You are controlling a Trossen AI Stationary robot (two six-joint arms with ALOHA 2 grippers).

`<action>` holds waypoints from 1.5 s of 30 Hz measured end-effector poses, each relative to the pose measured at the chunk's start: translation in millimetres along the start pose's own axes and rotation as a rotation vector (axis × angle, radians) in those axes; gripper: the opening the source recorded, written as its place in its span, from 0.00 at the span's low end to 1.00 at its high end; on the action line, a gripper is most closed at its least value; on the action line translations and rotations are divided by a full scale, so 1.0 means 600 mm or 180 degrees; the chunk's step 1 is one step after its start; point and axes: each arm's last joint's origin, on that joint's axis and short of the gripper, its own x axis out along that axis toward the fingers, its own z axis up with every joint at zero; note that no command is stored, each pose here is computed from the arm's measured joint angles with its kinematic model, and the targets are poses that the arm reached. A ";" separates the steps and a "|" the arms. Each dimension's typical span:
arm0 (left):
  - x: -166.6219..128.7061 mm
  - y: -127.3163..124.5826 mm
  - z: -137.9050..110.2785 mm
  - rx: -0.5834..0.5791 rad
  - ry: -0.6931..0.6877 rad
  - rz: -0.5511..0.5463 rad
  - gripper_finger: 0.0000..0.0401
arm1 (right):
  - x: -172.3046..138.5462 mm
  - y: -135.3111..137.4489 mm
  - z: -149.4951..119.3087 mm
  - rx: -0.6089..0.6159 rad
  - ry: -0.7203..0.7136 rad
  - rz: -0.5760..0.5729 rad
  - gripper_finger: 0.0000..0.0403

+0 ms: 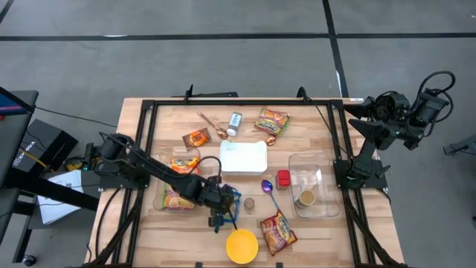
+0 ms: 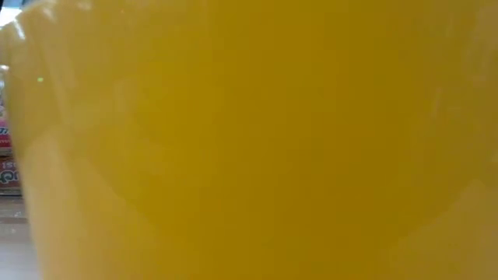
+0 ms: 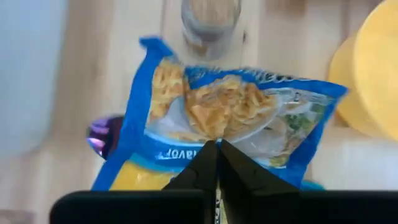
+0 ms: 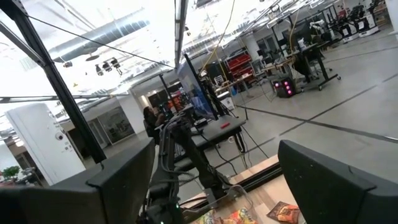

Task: Pick & Place Food Item
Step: Put the blue noodle pack into the left transparent bin

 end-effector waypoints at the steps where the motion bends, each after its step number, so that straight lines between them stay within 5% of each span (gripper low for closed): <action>1: -0.009 0.003 0.003 0.0018 -0.0053 0.0001 0.00 | 0.000 0.000 0.000 -0.0001 0.0000 0.0000 0.83; 9: -0.122 0.042 0.012 0.0514 -0.0344 -0.0096 0.00 | 0.000 0.000 0.000 -0.0012 0.0003 0.0001 0.83; 15: -0.215 0.095 -0.018 0.0337 -0.0221 -0.0095 0.00 | 0.000 0.000 0.000 0.0000 0.0004 -0.0007 0.83; 23: -0.286 0.153 -0.049 -0.1287 -0.0305 0.0095 0.00 | 0.000 -0.001 0.001 0.0061 -0.0028 -0.0072 0.83; 33: -0.276 0.166 -0.069 -0.3438 -0.0123 0.0663 0.00 | 0.002 -0.005 0.003 0.0088 -0.0126 -0.0262 0.83; 45: -0.253 0.173 -0.108 -0.4401 -0.0228 0.1404 0.00 | 0.002 -0.005 0.002 0.0077 -0.0130 -0.0276 0.83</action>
